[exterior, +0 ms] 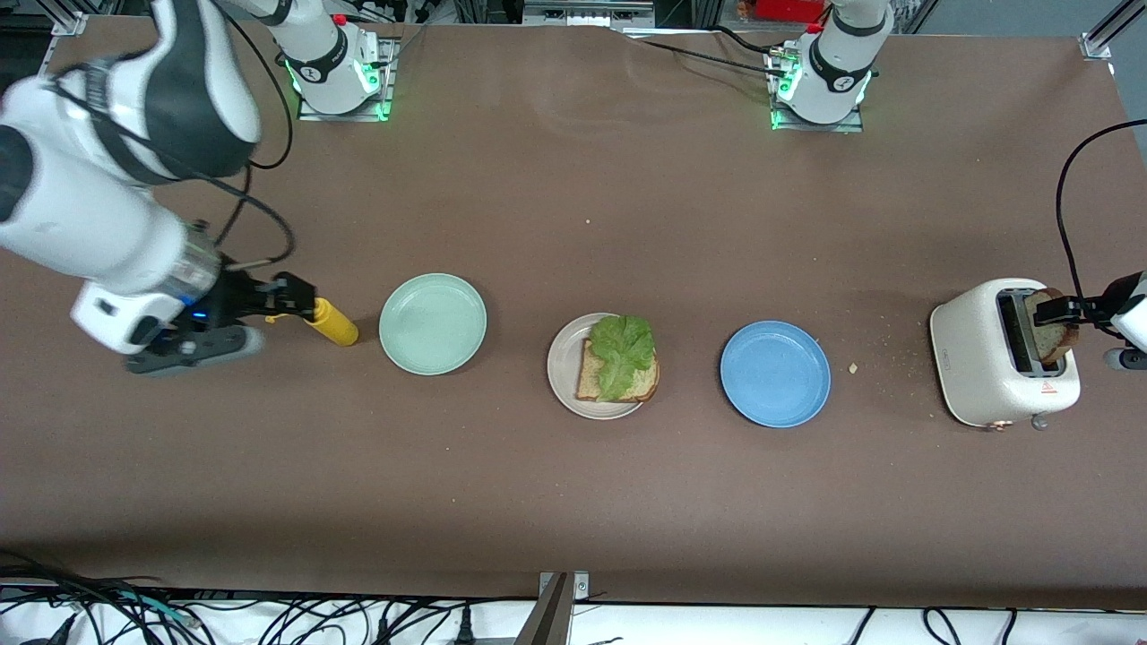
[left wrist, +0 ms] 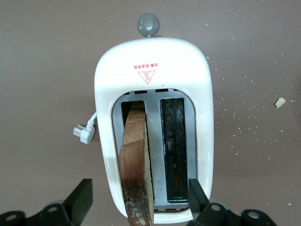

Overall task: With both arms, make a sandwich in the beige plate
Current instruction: 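Lift the toast from the toaster with the left gripper toward the plates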

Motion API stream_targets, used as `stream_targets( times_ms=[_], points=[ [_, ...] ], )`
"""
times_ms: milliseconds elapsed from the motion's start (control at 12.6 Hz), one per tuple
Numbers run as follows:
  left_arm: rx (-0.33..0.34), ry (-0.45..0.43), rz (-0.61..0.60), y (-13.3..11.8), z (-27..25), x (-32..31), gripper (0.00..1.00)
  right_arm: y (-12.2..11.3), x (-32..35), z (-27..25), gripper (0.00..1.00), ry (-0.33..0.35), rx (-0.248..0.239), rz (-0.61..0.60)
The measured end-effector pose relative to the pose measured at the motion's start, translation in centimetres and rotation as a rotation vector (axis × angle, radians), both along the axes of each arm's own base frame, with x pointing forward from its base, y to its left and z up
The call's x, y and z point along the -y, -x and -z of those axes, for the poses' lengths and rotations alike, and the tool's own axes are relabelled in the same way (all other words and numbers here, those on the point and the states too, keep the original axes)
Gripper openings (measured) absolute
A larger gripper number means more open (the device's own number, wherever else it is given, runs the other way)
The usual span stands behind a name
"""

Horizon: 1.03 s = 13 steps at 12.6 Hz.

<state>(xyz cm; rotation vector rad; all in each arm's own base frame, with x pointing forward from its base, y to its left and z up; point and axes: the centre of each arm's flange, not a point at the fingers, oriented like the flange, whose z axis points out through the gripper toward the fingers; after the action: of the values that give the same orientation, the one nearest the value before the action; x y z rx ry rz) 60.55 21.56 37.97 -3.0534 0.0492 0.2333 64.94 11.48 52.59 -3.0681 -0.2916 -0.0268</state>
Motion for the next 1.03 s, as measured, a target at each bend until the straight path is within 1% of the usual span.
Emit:
stream_targets(
  times_ms=[79, 159, 238, 317, 397, 476, 556, 794, 873, 1032],
  points=[
    [-0.006, 0.002, 0.0, 0.1, 0.2, 0.0, 0.74, 0.3, 2.8, -1.1, 1.0, 0.0, -0.002, 0.03],
    [-0.019, 0.005, 0.0, 0.3, 0.5, 0.1, 0.62, 0.7, 5.1, -2.2, 1.0, 0.016, 0.0, 0.041],
    [-0.035, 0.009, -0.002, 0.6, 0.7, 0.2, 0.47, 1.2, 6.5, -3.3, 1.0, 0.046, 0.009, 0.026],
    [-0.038, 0.01, -0.002, 0.6, 0.7, 0.2, 0.37, 1.8, 7.2, -4.2, 1.0, 0.066, 0.018, 0.008],
    [-0.038, 0.01, -0.002, 0.6, 0.7, 0.2, 0.24, 2.4, 7.3, -4.8, 1.0, 0.073, 0.021, -0.008],
    [-0.038, 0.01, -0.002, 0.6, 0.6, 0.2, 0.14, 3.1, 6.9, -5.2, 1.0, 0.078, 0.022, -0.023],
    [-0.037, 0.009, -0.002, 0.6, 0.5, 0.2, 0.11, 3.7, 5.9, -5.4, 1.0, 0.087, 0.021, -0.035],
    [-0.026, 0.002, -0.001, 0.6, -0.2, 0.1, 0.11, 4.7, 3.4, -5.7, 1.0, 0.098, 0.024, -0.023],
    [-0.015, -0.003, -0.001, 0.6, -0.9, 0.2, 0.08, 5.0, 3.4, -5.9, 1.0, 0.098, 0.025, -0.021],
    [0.009, -0.014, 0.001, 0.8, -2.9, 0.4, 0.08, 6.3, 4.0, -6.9, 1.0, 0.098, 0.036, -0.013]
  ],
)
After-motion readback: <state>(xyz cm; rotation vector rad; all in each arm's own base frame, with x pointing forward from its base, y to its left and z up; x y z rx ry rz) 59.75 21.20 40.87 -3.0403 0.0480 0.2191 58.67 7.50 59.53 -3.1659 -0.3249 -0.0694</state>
